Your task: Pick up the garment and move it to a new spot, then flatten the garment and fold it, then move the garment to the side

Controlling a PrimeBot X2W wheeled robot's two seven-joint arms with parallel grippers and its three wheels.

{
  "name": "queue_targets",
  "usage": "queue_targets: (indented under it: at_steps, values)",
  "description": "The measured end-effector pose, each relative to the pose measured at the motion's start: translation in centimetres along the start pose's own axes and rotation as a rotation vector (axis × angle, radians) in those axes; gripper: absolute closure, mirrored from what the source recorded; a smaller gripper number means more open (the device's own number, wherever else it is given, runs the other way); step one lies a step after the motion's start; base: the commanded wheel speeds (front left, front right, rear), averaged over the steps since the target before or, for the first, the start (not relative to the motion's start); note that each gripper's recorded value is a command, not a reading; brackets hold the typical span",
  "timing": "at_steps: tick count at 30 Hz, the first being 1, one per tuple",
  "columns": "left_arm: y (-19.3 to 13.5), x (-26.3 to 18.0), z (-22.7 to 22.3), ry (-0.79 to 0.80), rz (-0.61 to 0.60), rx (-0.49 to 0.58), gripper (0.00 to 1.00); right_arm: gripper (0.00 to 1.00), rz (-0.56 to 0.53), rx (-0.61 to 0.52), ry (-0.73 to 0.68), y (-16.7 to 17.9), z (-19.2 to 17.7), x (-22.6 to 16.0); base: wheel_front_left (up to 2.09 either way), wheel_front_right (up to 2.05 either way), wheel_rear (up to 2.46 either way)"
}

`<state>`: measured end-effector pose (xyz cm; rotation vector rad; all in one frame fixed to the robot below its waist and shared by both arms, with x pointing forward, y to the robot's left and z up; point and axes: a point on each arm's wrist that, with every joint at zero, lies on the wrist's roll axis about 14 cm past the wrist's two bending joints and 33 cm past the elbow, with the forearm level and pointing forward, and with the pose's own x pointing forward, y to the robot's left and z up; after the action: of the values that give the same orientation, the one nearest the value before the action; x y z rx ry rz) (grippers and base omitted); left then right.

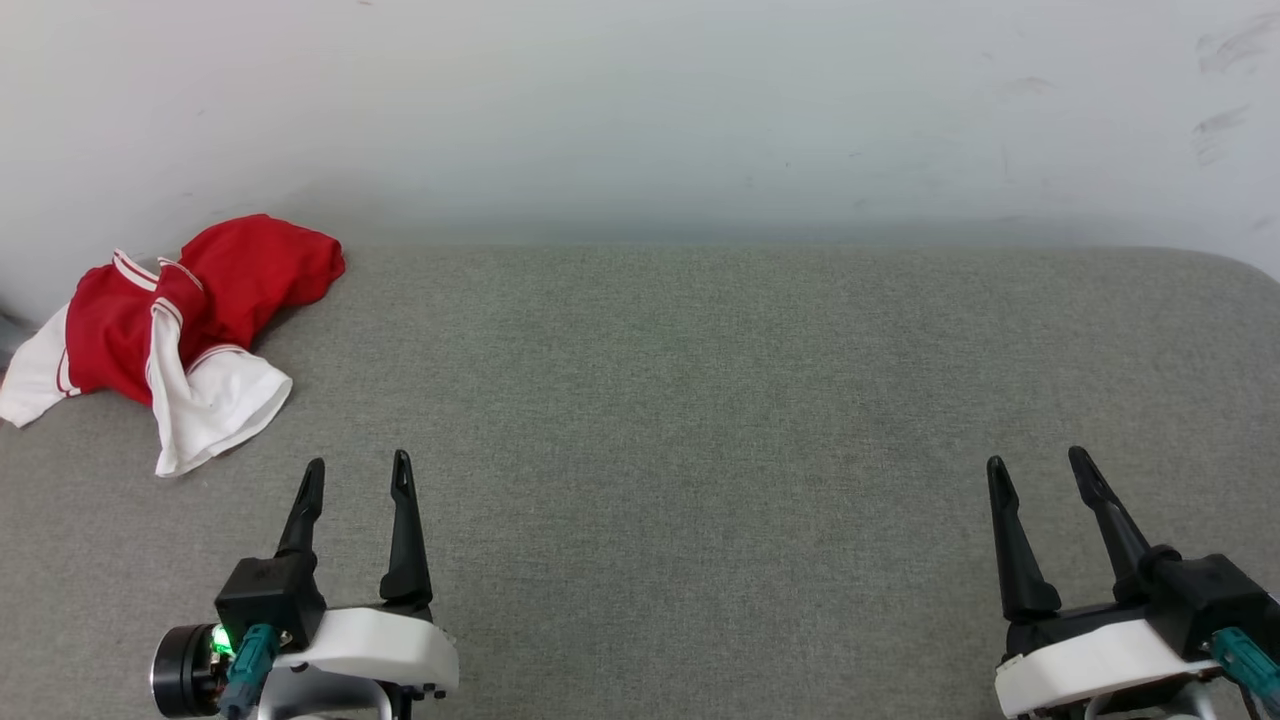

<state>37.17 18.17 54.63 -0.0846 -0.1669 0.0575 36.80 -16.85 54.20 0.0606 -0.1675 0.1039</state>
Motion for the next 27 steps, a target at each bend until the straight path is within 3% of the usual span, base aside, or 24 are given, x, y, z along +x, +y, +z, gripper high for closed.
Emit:
queue_targets:
  at_steps: [11, 27]
  values:
    - [-0.23, -0.32, -0.1, -0.019, -0.028, 0.054, 0.0, 0.0, 0.021, -0.048, -0.017, 0.49, 0.16, -0.15, 0.0, 0.0, 0.0]
    - [-0.2, -0.53, -0.33, -0.027, -0.044, 0.099, 0.0, 0.0, -0.005, 0.004, -0.022, -0.07, -0.08, -0.72, 0.0, 0.0, 0.0]
